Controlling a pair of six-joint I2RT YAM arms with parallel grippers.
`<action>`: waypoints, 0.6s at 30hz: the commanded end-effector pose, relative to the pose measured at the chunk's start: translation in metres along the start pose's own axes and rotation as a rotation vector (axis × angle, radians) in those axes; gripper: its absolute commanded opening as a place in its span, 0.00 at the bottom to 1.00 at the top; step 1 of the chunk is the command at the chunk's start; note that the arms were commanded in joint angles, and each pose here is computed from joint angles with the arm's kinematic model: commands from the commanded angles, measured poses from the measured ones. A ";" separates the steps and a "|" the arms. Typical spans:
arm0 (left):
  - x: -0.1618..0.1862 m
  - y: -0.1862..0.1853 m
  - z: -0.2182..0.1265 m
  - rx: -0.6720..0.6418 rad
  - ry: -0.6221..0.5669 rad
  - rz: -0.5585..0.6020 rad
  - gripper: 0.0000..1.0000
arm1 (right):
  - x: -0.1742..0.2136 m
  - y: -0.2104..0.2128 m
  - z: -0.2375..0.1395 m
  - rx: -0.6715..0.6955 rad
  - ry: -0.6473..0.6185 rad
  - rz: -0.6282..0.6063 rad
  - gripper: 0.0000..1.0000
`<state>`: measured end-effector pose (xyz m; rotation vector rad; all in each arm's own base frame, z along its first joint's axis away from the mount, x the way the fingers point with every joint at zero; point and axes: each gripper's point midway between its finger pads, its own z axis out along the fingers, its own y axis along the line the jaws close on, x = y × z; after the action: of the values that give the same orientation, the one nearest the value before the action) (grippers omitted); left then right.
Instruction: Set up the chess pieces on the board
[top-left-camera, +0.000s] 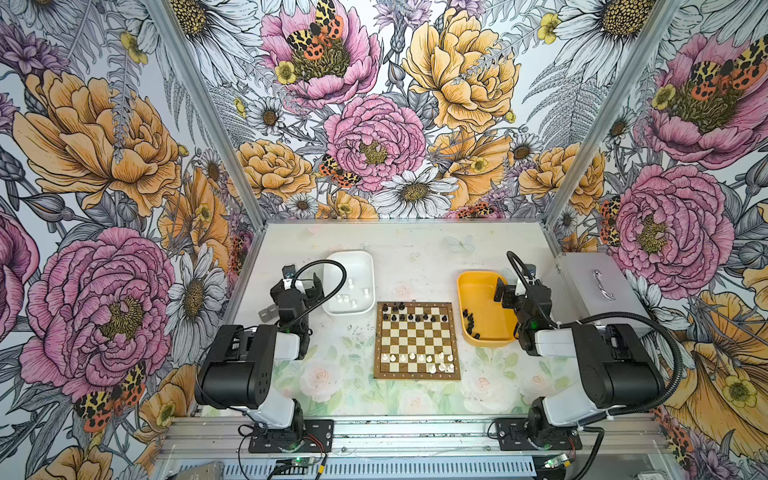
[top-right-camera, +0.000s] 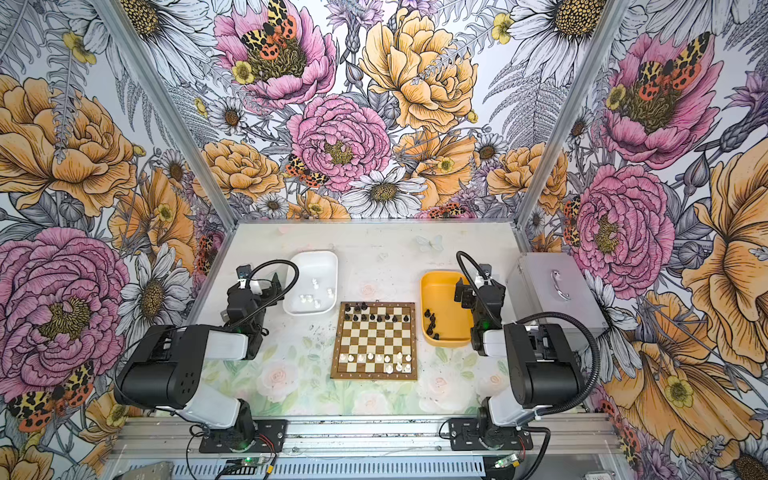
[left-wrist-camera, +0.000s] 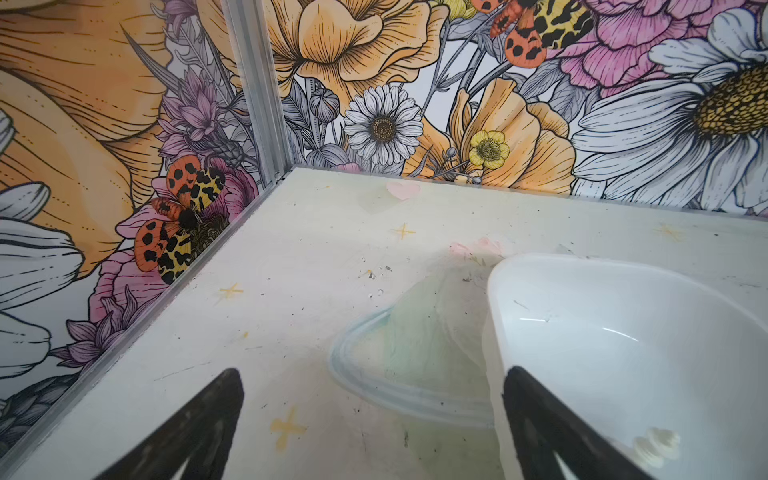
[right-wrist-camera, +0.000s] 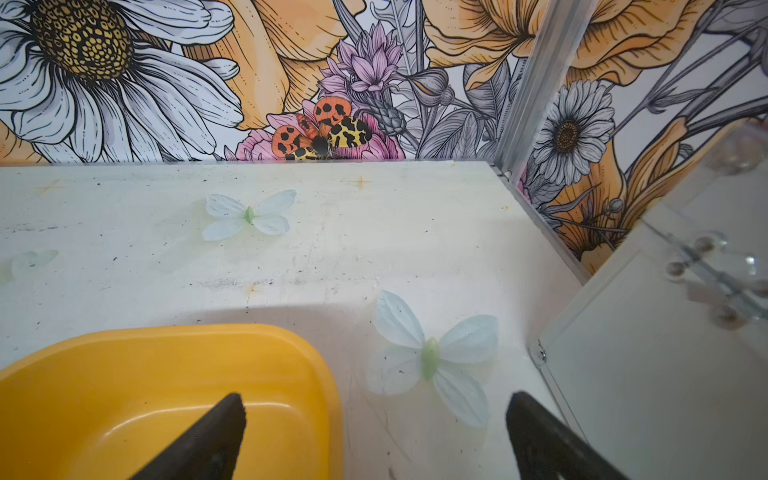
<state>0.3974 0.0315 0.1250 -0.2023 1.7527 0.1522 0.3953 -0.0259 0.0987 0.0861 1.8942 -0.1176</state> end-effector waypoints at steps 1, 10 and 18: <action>-0.006 -0.002 0.004 0.016 -0.012 -0.010 0.99 | -0.015 0.001 0.003 -0.006 -0.045 0.019 1.00; -0.006 -0.003 0.003 0.014 -0.015 -0.008 0.99 | -0.015 0.001 0.003 -0.005 -0.045 0.018 1.00; -0.006 -0.003 0.003 0.015 -0.014 -0.008 0.99 | -0.015 0.001 0.003 -0.006 -0.045 0.018 1.00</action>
<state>0.3974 0.0313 0.1250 -0.2020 1.7528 0.1519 0.3953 -0.0260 0.0987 0.0864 1.8942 -0.1180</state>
